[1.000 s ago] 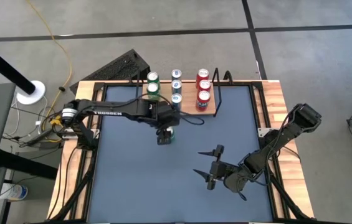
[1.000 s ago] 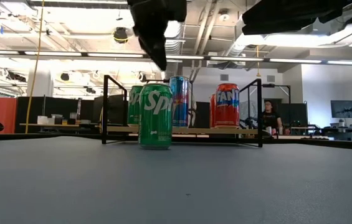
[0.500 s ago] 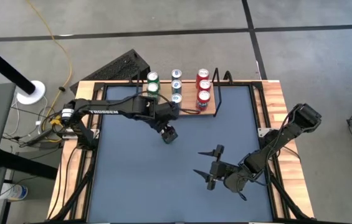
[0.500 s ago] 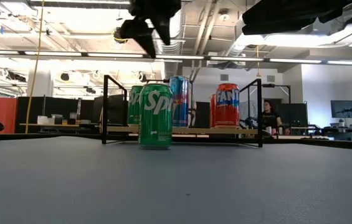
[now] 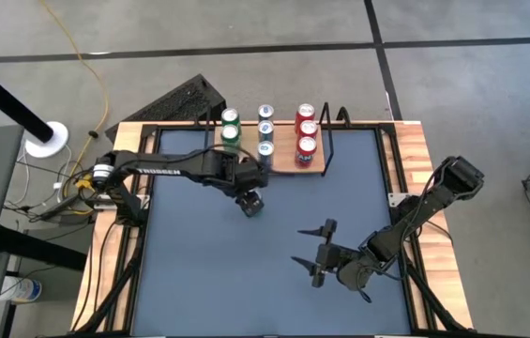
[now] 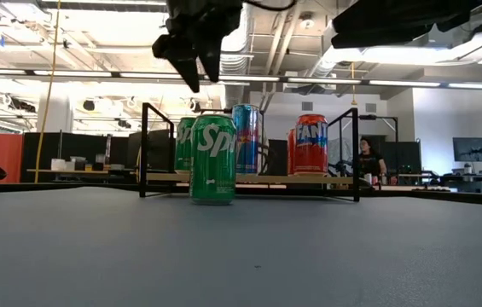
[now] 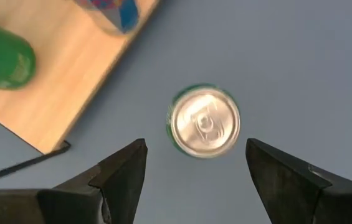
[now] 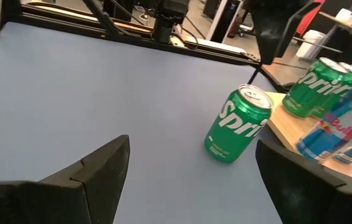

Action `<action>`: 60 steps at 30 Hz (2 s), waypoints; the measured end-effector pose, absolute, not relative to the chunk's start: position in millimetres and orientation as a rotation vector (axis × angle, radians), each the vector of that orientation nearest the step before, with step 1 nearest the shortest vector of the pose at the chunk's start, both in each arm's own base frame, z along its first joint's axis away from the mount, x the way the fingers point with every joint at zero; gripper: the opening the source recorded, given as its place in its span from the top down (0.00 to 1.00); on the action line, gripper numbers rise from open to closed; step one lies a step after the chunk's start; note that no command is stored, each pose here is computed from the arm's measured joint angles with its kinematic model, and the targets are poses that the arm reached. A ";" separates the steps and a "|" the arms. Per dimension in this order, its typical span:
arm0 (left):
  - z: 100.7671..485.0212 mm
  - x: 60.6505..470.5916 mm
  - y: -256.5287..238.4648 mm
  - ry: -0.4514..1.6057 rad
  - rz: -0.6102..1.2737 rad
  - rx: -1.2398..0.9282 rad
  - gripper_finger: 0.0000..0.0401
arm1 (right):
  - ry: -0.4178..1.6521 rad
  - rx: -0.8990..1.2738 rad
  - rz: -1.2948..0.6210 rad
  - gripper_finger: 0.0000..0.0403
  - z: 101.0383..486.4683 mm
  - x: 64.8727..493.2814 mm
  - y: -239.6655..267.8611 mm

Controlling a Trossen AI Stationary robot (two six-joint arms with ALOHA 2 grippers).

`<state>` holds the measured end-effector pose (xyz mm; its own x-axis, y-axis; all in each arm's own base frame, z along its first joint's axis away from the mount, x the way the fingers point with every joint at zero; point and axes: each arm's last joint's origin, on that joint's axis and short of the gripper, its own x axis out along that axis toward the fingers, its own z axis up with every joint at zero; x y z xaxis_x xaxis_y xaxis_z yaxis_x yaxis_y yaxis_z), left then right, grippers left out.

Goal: Place canned beverage on shelf
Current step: Put the green soda can on the shelf aligned with the other green soda cans

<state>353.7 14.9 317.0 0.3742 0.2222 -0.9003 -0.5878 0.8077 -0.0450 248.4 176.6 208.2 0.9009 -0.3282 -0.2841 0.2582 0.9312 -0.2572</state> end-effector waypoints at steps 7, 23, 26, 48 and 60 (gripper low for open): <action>303.2 352.2 13.2 1.114 0.525 -0.391 0.35 | 0.333 -0.212 -0.294 0.15 208.1 248.5 177.0; 308.7 363.1 16.0 0.978 0.534 -0.316 0.35 | 0.333 -0.213 -0.294 0.15 208.1 248.5 177.0; 309.0 364.0 15.8 0.969 0.529 -0.332 0.34 | 0.333 -0.213 -0.294 0.15 208.1 248.5 177.0; 310.2 366.3 15.4 0.946 0.515 -0.353 0.02 | 0.333 -0.214 -0.293 0.15 208.1 248.5 177.0; 309.4 365.9 13.2 0.967 0.471 -0.429 0.01 | 0.333 -0.214 -0.293 0.15 208.1 248.5 177.0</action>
<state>365.9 13.2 309.4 0.4830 0.1877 -0.8553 -0.5579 0.8188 -0.1354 248.5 177.0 208.1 0.9036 -0.3164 -0.2889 0.2466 0.9355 -0.2531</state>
